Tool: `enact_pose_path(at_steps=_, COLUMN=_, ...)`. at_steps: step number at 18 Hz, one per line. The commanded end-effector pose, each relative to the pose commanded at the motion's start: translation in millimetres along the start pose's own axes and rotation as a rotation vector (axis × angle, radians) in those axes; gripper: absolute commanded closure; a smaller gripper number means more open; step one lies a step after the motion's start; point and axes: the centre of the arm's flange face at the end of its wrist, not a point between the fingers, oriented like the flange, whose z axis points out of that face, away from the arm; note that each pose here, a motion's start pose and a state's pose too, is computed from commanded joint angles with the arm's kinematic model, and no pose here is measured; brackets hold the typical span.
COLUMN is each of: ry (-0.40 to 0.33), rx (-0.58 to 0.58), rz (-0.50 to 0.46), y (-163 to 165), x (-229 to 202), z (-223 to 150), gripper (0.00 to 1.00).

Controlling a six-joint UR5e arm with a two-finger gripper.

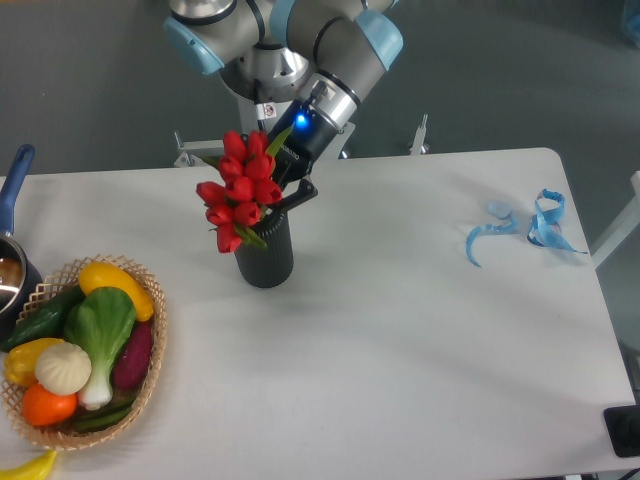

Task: Pick up the flowers from the vase
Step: 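Lift the tulip bunch straight up out of the black vase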

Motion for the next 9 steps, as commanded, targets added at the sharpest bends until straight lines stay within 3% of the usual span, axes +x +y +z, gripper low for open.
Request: enact_pose_path(at_steps=9, ry=-0.021, rx=0.172, rz=-0.128, y=-45, x=-2, z=-37, gripper=1.0)
